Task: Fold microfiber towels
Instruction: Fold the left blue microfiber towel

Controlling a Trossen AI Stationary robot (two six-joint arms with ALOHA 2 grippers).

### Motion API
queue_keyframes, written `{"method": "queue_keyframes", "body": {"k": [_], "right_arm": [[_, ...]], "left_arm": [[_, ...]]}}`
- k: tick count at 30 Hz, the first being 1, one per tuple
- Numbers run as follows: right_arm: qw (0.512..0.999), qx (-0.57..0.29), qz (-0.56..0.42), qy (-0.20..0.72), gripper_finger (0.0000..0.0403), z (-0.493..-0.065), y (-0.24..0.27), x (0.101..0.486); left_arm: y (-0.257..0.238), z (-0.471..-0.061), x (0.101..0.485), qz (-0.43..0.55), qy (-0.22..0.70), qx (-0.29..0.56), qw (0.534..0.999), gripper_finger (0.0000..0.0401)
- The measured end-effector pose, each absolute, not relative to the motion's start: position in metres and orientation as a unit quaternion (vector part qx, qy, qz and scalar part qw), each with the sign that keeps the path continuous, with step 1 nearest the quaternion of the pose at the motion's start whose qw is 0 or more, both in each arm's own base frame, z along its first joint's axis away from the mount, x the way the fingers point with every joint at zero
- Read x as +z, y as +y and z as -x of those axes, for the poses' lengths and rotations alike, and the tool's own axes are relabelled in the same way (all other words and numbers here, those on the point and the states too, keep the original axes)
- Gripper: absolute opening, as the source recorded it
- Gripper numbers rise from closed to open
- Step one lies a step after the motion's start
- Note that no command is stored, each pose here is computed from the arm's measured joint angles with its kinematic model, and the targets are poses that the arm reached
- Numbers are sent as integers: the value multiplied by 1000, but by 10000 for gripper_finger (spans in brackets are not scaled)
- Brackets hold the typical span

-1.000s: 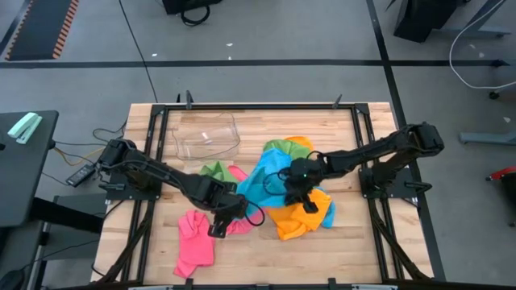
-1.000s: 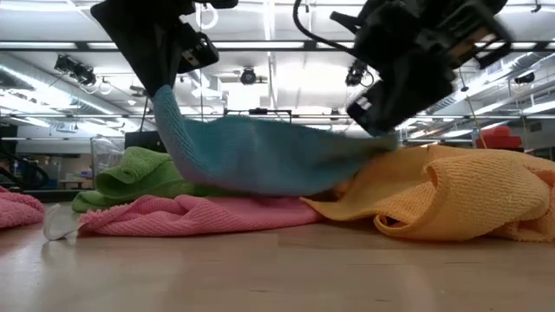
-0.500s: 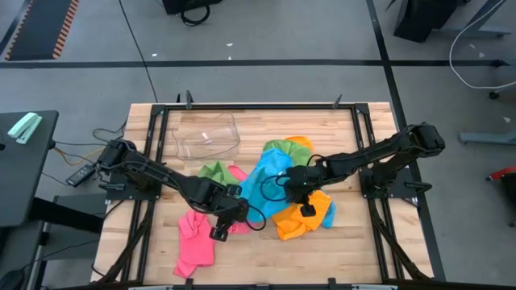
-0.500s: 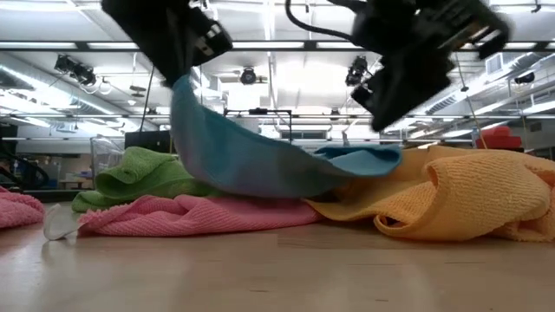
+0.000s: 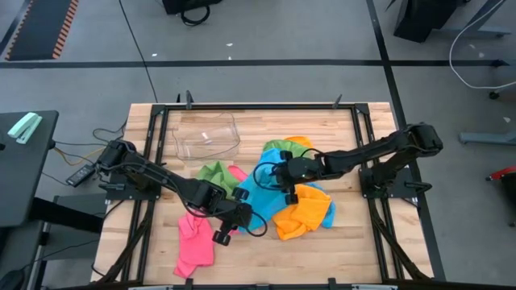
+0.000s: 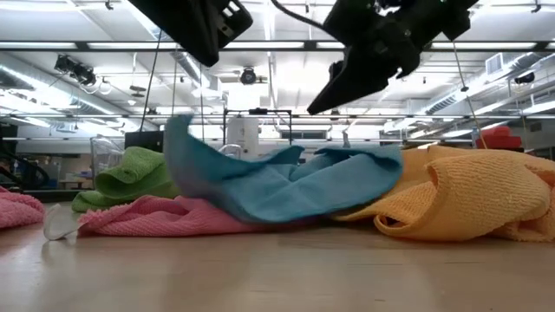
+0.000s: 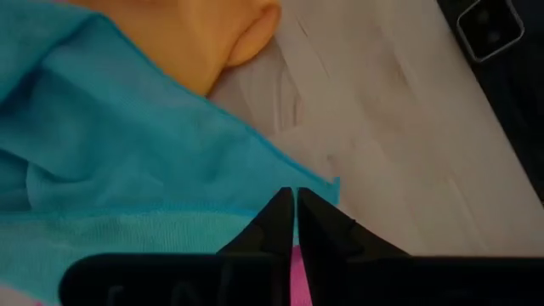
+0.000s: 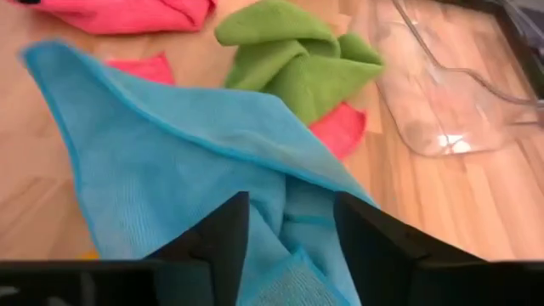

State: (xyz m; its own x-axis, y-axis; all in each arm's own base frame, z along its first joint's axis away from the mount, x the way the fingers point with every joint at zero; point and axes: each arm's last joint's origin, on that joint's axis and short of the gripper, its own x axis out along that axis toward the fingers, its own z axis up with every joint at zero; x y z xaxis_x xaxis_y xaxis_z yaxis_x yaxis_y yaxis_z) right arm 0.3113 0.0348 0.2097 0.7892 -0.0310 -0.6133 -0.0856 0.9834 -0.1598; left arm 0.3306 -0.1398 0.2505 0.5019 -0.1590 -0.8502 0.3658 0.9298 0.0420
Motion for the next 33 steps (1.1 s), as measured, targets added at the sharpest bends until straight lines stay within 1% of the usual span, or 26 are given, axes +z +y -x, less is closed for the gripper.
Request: {"method": "queue_keyframes", "body": {"k": [3,7,11,13,15,18,24,28,33], "right_arm": [[943,46,72,320,197,-314,45,206],[945,74,78,309,196,-313,63,206],[943,90,78,309,194,-310,77,205],[940,84,73,322,194,-306,81,205],[938,71,66,333,193,-303,84,203],[923,59,55,377,193,-295,89,196],[896,29,55,440,193,-276,103,190],[884,0,82,461,193,-261,113,190],[875,-23,130,465,193,-248,124,191]], "left_arm": [[-140,-331,251,-111,473,-148,861,13],[-142,-329,250,-119,479,-153,856,12],[-145,-327,250,-165,470,-143,856,42],[-142,-328,251,-215,460,-105,855,60],[-133,-332,252,-247,450,-50,857,75],[-111,-343,254,-233,441,-8,867,94],[-73,-359,257,-176,427,24,887,120],[-55,-366,258,-153,417,30,896,133],[-39,-382,243,-145,411,43,899,139]]}}
